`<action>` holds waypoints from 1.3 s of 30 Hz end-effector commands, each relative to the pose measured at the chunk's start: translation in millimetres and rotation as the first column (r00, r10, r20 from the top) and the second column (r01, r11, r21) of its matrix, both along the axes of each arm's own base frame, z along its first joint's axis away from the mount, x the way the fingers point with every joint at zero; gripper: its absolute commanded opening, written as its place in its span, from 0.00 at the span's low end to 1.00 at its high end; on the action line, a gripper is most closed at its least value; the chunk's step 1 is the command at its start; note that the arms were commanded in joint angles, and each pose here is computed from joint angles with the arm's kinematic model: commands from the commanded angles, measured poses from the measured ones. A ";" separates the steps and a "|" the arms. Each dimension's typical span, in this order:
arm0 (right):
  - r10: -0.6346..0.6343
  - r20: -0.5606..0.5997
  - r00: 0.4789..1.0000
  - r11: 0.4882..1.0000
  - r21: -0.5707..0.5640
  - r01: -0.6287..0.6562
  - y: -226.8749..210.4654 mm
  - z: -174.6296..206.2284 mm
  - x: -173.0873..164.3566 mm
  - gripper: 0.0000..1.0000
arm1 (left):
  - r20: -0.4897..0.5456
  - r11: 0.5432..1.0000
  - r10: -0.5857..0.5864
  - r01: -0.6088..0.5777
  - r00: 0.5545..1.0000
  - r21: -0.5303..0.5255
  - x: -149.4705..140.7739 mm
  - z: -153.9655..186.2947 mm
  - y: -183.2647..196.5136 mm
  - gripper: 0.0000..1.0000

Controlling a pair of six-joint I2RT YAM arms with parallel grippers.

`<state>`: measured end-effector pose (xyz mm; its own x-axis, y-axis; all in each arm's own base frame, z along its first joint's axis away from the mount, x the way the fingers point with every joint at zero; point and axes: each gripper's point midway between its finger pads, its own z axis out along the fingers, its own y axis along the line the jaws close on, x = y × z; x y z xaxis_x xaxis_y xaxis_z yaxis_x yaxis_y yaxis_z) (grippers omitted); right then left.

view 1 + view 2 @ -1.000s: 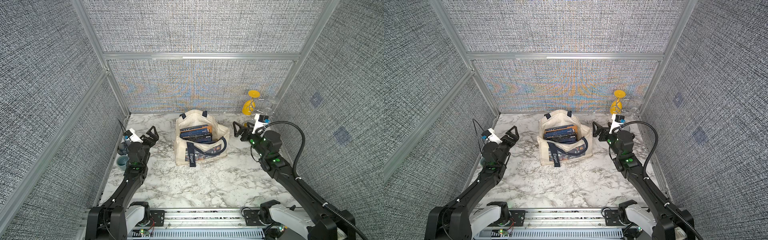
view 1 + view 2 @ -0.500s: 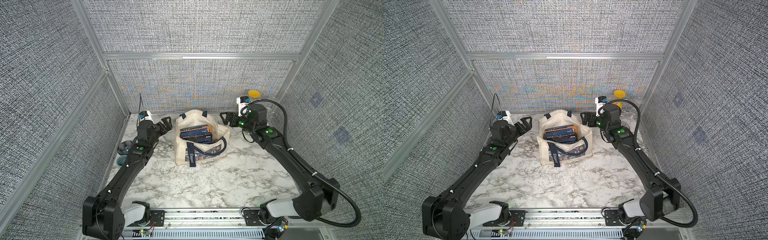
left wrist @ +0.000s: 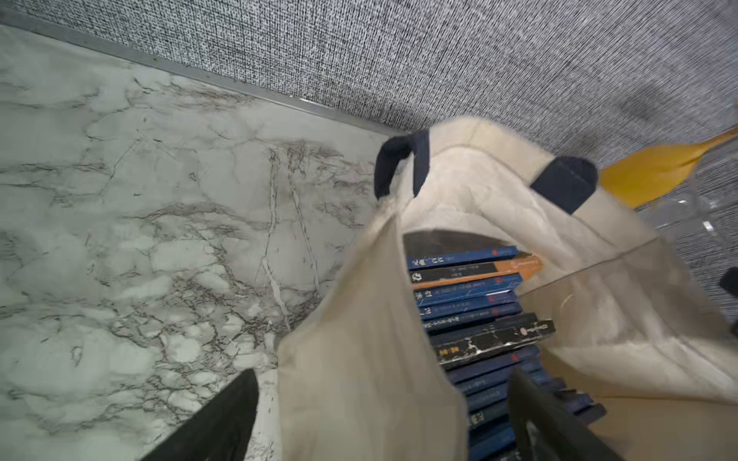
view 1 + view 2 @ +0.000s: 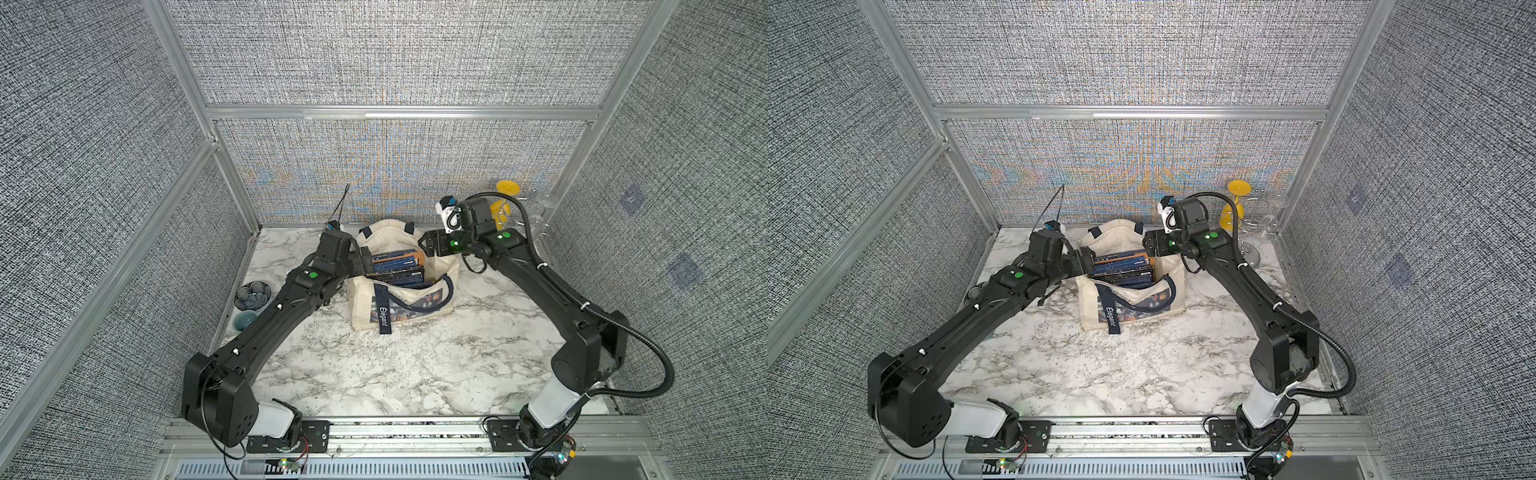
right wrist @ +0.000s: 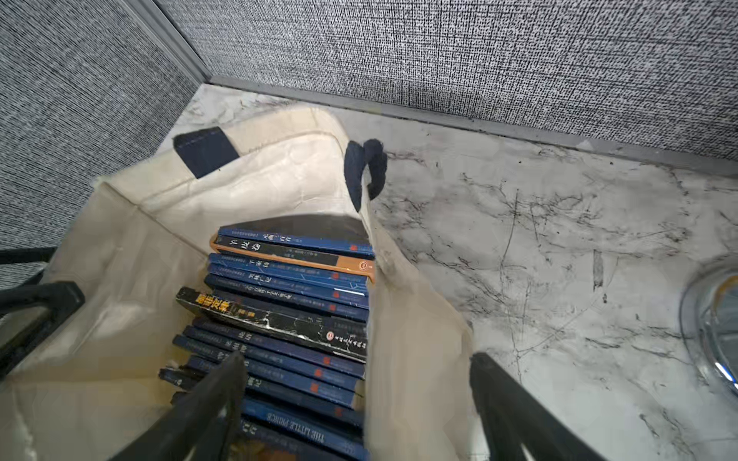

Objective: Take out the books from the canvas bag
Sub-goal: Adjust the canvas bag at the center of the board.

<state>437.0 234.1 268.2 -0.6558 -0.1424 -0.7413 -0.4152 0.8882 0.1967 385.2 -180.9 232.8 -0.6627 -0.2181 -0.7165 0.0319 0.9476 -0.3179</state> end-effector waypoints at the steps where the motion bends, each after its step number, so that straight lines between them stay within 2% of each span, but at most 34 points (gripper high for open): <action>1: 0.000 -0.039 0.999 0.991 -0.132 -0.005 -7.2 -19.1 -2.0 0.86 | -0.051 0.991 0.045 -0.038 0.998 0.129 -3.3 -19.7 15.9 0.95; 4: -0.007 -0.074 0.997 0.984 -0.176 -0.006 -8.0 -31.0 2.1 0.80 | -0.067 0.984 0.060 -0.047 0.996 0.174 -4.5 -28.3 21.3 0.89; 8: -0.034 -0.081 0.996 0.967 -0.254 0.013 -13.2 -45.9 8.9 0.77 | -0.081 0.975 0.080 -0.061 0.993 0.214 -4.5 -38.7 25.6 0.84; 9: -0.035 -0.092 0.995 0.964 -0.265 0.009 -12.9 -49.4 10.7 0.74 | -0.082 0.974 0.081 -0.061 0.993 0.218 -4.0 -39.9 25.7 0.82; 12: -0.029 -0.129 0.991 0.958 -0.286 -0.009 -10.8 -57.1 12.1 0.54 | -0.078 0.974 0.079 -0.061 0.994 0.218 -2.7 -40.2 24.5 0.72; 17: -0.022 -0.162 0.987 0.958 -0.285 -0.025 -6.4 -71.1 14.5 0.26 | -0.070 0.980 0.064 -0.050 0.995 0.192 1.6 -42.3 17.9 0.39; 19: -0.015 -0.161 0.987 0.964 -0.263 -0.028 -1.9 -71.2 16.0 0.13 | -0.073 0.981 0.060 -0.046 0.996 0.188 4.8 -45.0 14.9 0.22; 22: -0.002 -0.137 0.991 0.976 -0.216 -0.028 6.1 -62.8 21.9 0.03 | -0.069 0.982 0.051 -0.037 0.996 0.187 11.2 -46.5 10.2 0.01; 23: 0.005 -0.123 0.992 0.981 -0.194 -0.029 10.0 -58.6 24.6 0.00 | -0.063 0.981 0.051 -0.038 0.997 0.190 14.0 -45.8 9.4 0.00; 26: 0.029 -0.069 0.997 0.994 -0.105 -0.036 24.9 -36.7 38.2 0.00 | -0.025 0.976 0.062 -0.056 0.998 0.210 26.4 -40.1 8.7 0.00; 30: 0.070 -0.026 0.997 0.997 0.048 -0.069 47.1 0.0 60.1 0.00 | 0.074 0.968 0.099 -0.113 0.992 0.224 51.1 -22.9 9.4 0.00; 33: 0.107 0.009 0.994 0.979 0.173 -0.107 64.1 29.3 77.6 0.00 | 0.197 0.960 0.130 -0.173 0.972 0.220 72.3 1.7 10.8 0.00; 36: 0.147 0.098 0.984 0.942 0.291 -0.169 77.3 70.0 88.9 0.00 | 0.328 0.962 0.088 -0.166 0.941 0.217 89.0 29.3 2.8 0.00; 39: 0.155 0.159 0.975 0.925 0.323 -0.200 80.1 89.7 85.1 0.00 | 0.384 0.971 0.088 -0.166 0.919 0.175 88.5 38.6 1.1 0.00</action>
<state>526.1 287.8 284.1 -0.6810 -0.0710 -0.7288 -0.4543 0.8216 0.3444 453.5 -174.1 216.2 -0.5325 -0.0427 -0.8454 -0.0235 0.9991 -0.0357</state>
